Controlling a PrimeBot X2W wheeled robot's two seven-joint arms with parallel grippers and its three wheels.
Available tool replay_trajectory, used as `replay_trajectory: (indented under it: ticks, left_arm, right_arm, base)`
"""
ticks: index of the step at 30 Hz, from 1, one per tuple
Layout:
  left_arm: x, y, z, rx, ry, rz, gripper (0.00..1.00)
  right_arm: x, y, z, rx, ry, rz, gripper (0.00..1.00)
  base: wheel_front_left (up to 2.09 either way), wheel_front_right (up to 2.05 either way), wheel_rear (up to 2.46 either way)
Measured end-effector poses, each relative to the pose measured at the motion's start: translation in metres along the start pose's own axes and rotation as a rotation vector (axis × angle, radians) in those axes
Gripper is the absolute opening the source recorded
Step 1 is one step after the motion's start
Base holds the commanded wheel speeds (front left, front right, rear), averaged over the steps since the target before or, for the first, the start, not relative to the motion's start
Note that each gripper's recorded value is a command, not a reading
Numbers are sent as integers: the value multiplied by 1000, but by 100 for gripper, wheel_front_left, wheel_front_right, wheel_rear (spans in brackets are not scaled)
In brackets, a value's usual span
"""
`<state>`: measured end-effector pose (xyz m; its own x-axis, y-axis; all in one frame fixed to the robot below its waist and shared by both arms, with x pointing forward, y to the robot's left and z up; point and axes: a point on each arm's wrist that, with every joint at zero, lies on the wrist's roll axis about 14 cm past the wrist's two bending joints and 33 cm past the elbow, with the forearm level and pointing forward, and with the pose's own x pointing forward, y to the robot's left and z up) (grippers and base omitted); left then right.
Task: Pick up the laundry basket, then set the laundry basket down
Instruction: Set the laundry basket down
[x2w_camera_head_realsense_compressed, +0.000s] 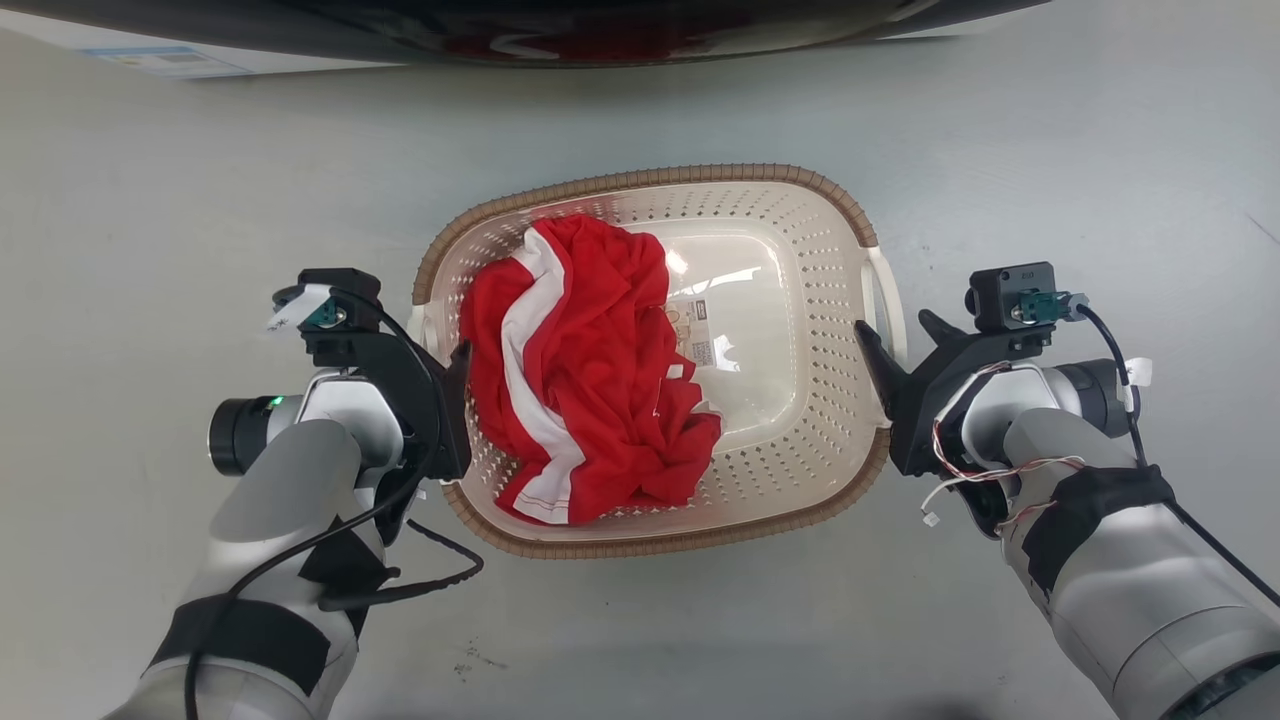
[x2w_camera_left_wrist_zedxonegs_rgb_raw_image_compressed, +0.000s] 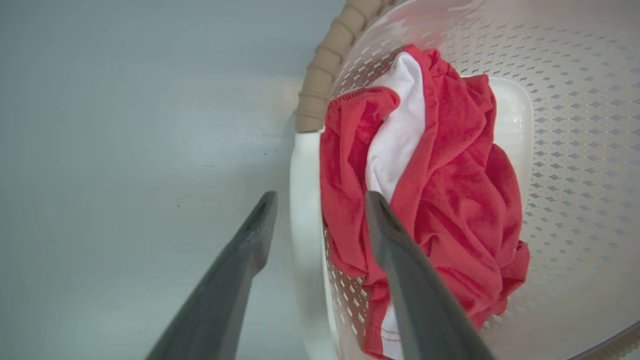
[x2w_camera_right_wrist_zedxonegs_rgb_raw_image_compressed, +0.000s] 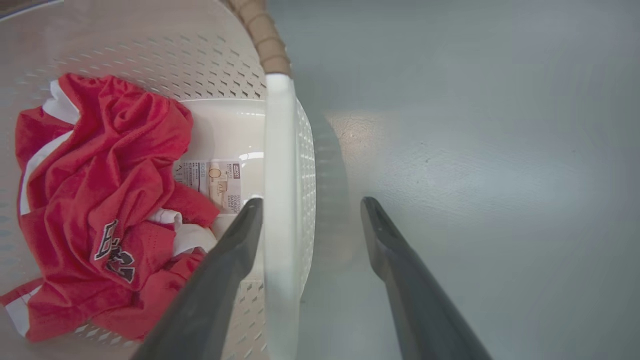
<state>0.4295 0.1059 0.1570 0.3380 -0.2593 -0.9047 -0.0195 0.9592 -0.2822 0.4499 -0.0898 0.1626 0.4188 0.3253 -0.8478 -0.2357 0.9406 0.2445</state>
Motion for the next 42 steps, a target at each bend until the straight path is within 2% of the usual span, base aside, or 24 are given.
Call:
replay_trajectory:
  ticks: [10, 18, 29, 42]
  left_arm:
    - [-7, -4, 14, 14, -63, -7, 100]
    - [-26, -15, 34, 33, -209, -32, 100]
    - [-66, -23, 45, 55, -400, -45, 100]
    - [-119, -37, 54, 77, -541, -75, 100]
  right_arm:
    - [-7, 5, 22, -16, -101, 14, 100]
    - [-28, 11, 50, -39, -237, 21, 100]
    - [-67, 22, 54, -30, -323, 22, 100]
    - [-124, 23, 71, 31, -463, 2, 100]
  base:
    - [0, 0, 0]
    - [0, 0, 0]
    - [0, 0, 0]
    - [0, 0, 0]
